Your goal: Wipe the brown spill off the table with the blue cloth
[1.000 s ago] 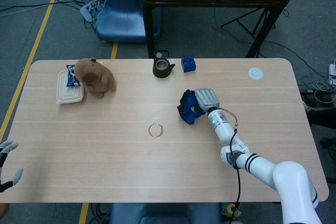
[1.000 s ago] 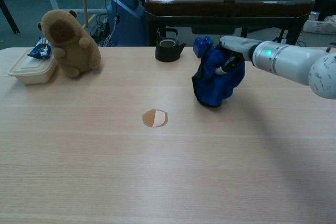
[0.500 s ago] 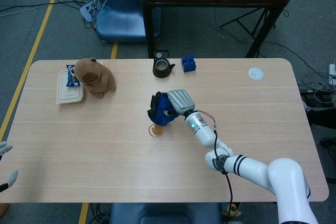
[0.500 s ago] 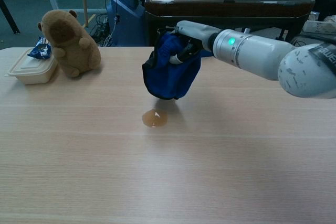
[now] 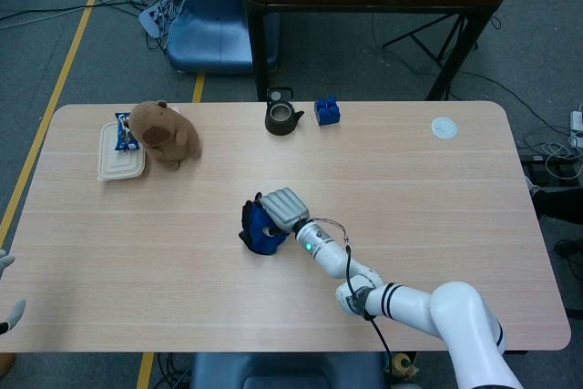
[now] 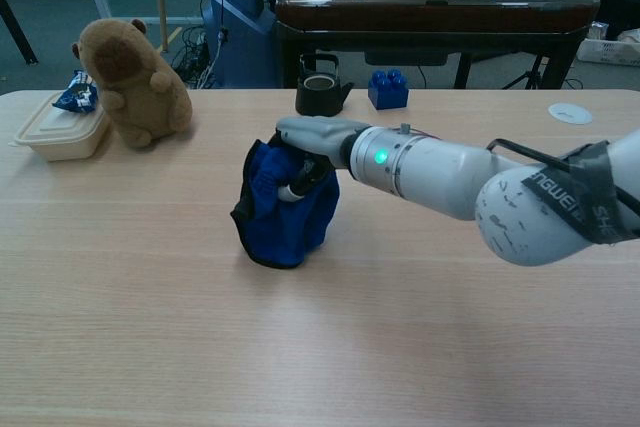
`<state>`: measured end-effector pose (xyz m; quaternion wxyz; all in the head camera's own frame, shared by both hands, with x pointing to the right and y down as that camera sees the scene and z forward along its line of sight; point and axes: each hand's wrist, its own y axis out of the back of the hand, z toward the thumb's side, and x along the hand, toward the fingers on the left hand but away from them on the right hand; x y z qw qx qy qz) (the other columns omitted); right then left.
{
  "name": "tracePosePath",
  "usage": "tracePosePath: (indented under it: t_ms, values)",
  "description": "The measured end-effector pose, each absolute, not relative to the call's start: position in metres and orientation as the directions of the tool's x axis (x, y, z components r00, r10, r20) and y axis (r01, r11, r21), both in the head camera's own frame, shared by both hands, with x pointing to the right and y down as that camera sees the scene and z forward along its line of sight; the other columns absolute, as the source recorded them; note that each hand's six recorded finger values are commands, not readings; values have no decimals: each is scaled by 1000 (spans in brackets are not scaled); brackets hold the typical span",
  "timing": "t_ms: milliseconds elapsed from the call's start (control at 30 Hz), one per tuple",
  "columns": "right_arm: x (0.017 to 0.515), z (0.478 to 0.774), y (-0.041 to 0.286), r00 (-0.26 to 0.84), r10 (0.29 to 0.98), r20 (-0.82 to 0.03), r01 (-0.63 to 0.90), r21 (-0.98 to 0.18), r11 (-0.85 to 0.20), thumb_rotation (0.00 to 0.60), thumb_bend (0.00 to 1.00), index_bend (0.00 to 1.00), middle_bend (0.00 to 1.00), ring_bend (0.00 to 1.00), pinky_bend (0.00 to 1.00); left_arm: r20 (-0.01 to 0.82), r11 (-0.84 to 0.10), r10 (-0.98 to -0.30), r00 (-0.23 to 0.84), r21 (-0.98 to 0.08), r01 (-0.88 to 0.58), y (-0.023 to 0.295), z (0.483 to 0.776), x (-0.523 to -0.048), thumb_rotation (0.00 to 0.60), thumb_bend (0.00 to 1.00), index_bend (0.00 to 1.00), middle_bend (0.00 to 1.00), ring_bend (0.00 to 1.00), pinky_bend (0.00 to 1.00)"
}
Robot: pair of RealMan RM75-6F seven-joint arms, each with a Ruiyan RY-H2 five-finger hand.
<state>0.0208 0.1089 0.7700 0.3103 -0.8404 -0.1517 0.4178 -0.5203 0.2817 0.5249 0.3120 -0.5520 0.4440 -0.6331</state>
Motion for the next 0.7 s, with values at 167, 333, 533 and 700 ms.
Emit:
tracePosePath:
  t_ms: [167,333,533,700]
  values:
    - [22,783,113,585,511,-630,-72,-668,-741,600,621,656,581,509,719,421,-410,-886,-194,-907,-96,282,524,-520,600,269,219,158,103,69]
    - [30,792,106,549,535,-642,-100,-686,-721,600,621,656,581,509,719,421,-410,-886,-193,-907,-96,282,524,-519,600,269,219,158,103,69]
    - [44,798,89,493,579,-650,-99,-702,-705,600,619,656,582,509,718,423,-413,-885,-191,-906,-95,282,526,-518,600,269,219,158,103,69]
    - [58,801,73,442,617,-650,-88,-717,-692,600,619,656,581,509,718,425,-415,-884,-193,-905,-93,282,526,-518,600,269,219,158,103,69]
